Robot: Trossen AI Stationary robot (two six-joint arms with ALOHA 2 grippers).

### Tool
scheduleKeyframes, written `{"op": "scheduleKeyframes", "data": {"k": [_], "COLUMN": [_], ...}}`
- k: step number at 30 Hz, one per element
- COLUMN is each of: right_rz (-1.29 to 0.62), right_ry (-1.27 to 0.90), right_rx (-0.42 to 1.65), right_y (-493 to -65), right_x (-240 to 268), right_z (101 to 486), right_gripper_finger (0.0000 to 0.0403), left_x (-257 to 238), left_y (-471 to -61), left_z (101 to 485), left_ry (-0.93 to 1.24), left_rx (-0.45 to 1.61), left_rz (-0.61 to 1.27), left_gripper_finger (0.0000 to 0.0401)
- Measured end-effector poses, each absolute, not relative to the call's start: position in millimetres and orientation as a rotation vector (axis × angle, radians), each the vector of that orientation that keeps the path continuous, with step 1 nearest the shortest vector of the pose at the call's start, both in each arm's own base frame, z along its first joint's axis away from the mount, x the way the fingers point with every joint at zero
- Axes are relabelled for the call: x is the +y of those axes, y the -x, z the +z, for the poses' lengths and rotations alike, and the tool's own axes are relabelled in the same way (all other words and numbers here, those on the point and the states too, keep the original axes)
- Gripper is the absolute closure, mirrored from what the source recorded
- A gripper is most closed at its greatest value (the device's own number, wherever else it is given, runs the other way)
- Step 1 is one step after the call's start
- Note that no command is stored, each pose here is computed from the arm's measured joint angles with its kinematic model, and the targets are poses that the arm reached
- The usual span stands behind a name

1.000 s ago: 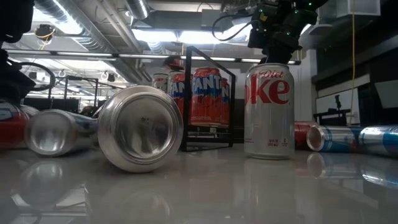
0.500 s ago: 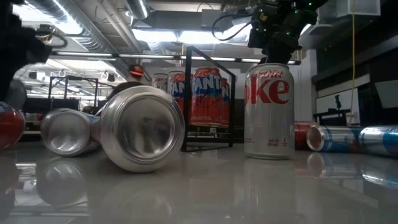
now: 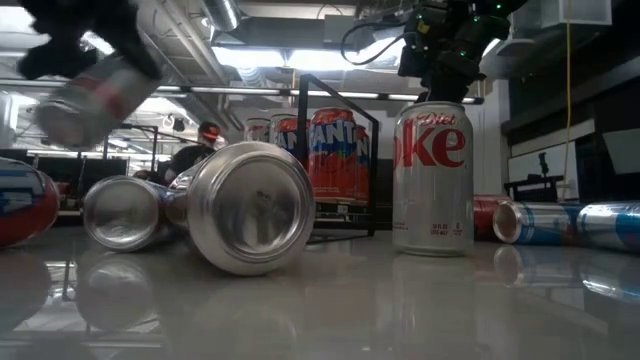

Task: Pick and place cans onto a shelf
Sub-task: Put the pink and white soda can on the shelf aligned with the other right pink and white soda can

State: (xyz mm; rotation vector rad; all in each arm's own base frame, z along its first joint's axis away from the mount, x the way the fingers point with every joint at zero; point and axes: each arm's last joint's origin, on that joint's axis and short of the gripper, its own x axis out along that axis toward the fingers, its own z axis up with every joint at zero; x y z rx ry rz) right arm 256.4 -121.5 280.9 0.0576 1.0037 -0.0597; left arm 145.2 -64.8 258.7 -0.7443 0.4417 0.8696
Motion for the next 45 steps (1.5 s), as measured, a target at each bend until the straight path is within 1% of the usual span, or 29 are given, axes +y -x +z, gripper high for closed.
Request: {"op": "scheduleKeyframes", "data": {"k": [5,11,16,22,26,29,33,37,42,45], "right_rz": [-0.06,-0.061,-0.058,-0.019,-0.016,0.038,0.175,0.285,0.319,0.34], "right_ry": [-0.058,-0.055,-0.038,0.052,0.064,0.049,0.004,-0.046,-0.038,-0.007], "right_rx": [1.003,0.999,0.983,0.965,0.933,0.871,0.767,0.714,0.704,0.721], "right_y": [-256.4,-256.7,-258.1,-259.5,-261.6,-264.5,-268.4,-268.8,-271.7,-276.9], "right_x": [-121.6,-121.7,-122.3,-123.1,-123.7,-122.9,-119.6,-116.0,-108.2,-94.9], "right_z": [280.9,281.2,282.1,290.0,299.9,306.9,311.6,313.2,314.3,313.8], "right_gripper_finger": [0.0013,0.0013,0.0013,0.0013,0.0013,0.0013,0.0013,0.0013,0.0013,0.0013], "left_x": [-62.3,-62.8,-63.1,-62.5,-60.8,-59.3,-58.8,-64.4,-78.0,-87.9], "left_y": [-153.6,-167.1,-178.8,-193.9,-203.0,-211.6,-228.9,-251.4,-281.8,-297.4], "left_z": [264.2,272.1,280.9,293.1,302.5,305.5,302.5,293.8,274.8,257.9], "left_ry": [0.604,0.45,0.367,0.329,0.311,0.285,0.238,0.185,0.128,0.115], "left_rx": [0.337,0.322,0.303,0.3,0.274,0.251,0.236,0.213,0.17,0.163], "left_rz": [0.856,0.78,0.712,0.548,0.414,0.356,0.294,0.218,0.128,0.09], "left_gripper_finger": [0.0167,0.0167,0.0167,0.0167,0.0167,0.0167,0.0167,0.0167,0.0167,0.0167]}}
